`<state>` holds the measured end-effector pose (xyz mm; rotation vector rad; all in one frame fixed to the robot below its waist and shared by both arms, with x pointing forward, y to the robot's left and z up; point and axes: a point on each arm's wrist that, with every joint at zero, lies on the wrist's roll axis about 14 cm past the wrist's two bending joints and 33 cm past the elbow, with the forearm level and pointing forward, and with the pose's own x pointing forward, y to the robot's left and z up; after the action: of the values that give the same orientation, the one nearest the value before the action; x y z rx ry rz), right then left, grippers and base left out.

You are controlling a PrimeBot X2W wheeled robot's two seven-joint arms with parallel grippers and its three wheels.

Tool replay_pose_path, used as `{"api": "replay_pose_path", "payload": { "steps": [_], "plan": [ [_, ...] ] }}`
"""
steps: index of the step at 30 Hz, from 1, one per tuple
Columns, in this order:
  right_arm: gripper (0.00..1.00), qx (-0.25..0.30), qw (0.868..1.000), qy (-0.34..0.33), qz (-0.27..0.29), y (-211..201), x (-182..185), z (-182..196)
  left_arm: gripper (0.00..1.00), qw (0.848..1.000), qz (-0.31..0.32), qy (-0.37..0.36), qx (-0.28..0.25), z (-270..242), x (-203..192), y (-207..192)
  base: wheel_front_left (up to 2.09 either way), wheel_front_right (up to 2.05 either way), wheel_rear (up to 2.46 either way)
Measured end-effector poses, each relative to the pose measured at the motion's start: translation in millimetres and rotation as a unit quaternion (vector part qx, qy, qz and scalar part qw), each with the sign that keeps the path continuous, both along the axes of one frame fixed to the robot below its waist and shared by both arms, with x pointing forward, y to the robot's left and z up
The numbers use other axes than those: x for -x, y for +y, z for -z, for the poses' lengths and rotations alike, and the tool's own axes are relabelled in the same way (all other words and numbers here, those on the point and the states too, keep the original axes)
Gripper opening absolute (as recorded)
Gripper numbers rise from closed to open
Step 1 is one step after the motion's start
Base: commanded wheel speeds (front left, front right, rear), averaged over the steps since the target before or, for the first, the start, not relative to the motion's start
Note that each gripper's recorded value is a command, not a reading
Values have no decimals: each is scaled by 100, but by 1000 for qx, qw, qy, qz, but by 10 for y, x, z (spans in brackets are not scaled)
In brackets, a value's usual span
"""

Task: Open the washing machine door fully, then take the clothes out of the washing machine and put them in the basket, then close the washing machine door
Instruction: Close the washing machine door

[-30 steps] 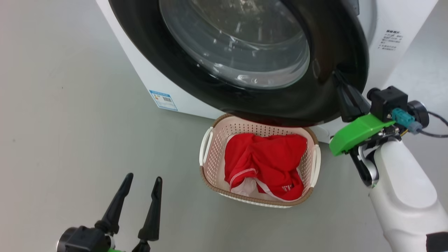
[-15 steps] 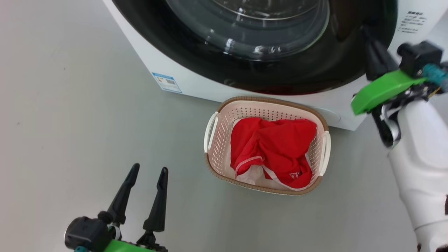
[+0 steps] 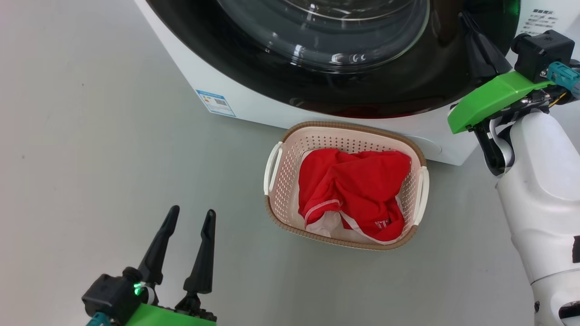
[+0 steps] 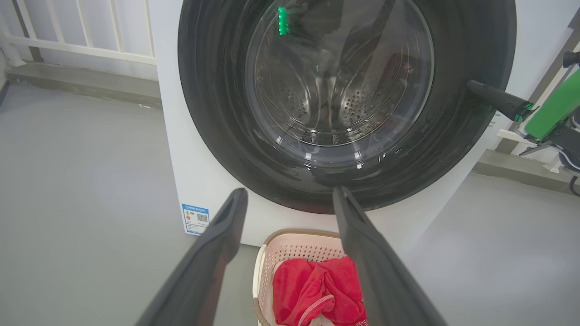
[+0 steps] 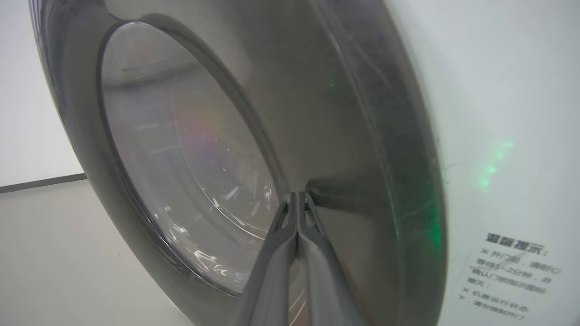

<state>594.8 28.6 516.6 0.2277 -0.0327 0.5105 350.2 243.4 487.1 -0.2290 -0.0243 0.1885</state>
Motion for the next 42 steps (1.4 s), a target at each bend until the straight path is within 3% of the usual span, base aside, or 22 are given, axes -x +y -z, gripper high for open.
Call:
{"api": "replay_pose_path", "payload": {
  "steps": [7, 8, 9, 10, 16, 31, 42],
  "plan": [
    [0, -20, 1000, -8, 13, -118, 59, -134, 100, 1000, -7, -9, -1, -52, -24, 12, 0, 0, 0],
    [12, -21, 1000, -11, 17, -157, 74, -146, 100, 1000, -6, -10, 0, -60, -29, 7, 0, 0, 0],
    [32, -21, 999, -13, 20, -201, 94, -152, 100, 1000, -5, -11, 0, -65, -35, 0, 0, 0, 0],
    [100, -19, 999, -14, 24, -248, 119, -144, 100, 1000, -3, -11, 1, -60, -43, -15, 0, 0, 0],
    [100, -14, 999, 9, 29, -395, 459, 83, 100, 1000, 17, -12, 5, -45, -91, -135, 0, 0, 0],
    [100, 1, 995, 1, 100, -1111, 1223, 144, 100, 997, 63, -39, 23, -170, -255, -433, 0, 0, 0],
    [100, 24, 981, -44, 189, -1814, 1702, -127, 100, 993, 92, -65, 26, -334, -284, -639, 0, 0, 0]
  ]
}}
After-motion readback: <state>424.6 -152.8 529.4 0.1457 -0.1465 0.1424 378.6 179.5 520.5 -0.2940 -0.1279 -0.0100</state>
